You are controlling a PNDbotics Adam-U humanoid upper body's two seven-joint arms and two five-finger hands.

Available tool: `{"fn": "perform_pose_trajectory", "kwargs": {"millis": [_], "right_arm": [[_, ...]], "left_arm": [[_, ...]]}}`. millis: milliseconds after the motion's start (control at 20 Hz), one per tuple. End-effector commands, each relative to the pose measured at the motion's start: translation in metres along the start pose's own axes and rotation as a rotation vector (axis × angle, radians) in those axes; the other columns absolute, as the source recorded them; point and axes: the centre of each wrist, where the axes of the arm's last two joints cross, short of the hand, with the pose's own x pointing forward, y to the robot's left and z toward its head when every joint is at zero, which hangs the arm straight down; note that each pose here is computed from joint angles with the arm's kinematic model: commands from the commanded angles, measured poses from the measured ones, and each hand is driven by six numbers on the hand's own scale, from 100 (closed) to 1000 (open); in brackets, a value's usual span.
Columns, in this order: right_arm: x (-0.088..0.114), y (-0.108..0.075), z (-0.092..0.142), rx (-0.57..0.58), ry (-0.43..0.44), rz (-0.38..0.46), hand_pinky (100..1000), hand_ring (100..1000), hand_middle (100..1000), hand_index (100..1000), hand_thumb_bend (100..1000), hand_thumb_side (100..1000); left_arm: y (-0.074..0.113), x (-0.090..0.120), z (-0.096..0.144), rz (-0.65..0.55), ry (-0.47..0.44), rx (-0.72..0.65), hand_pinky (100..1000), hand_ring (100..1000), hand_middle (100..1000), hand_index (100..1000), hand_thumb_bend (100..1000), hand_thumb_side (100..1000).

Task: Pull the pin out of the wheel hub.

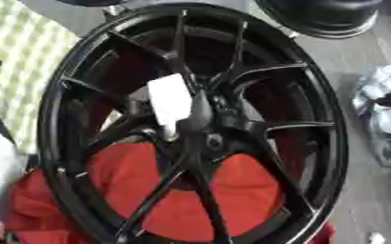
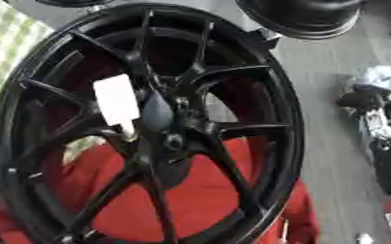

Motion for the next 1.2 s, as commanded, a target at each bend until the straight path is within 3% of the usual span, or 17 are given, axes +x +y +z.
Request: {"fn": "perform_pose_trajectory", "kwargs": {"millis": [50, 500, 1200], "right_arm": [[0.009, -0.003, -0.005, 0.01, -0.03, 0.017, 975, 722, 629, 729, 100, 526], [0.009, -0.006, -0.002, 0.005, -0.013, 0.033, 975, 722, 628, 728, 100, 526], [0.007, -0.013, 0.008, 0.043, 0.019, 0.104, 973, 721, 627, 728, 100, 523]], "left_arm": [[0.001, 0.007, -0.003, -0.009, -0.029, -0.007, 615, 700, 672, 810, 100, 742], [0.007, 0.017, -0.012, -0.116, -0.076, -0.074, 615, 699, 672, 808, 100, 706], [-0.006, 0.053, -0.043, -0.581, -0.217, -0.63, 671, 717, 683, 811, 100, 574]]}}
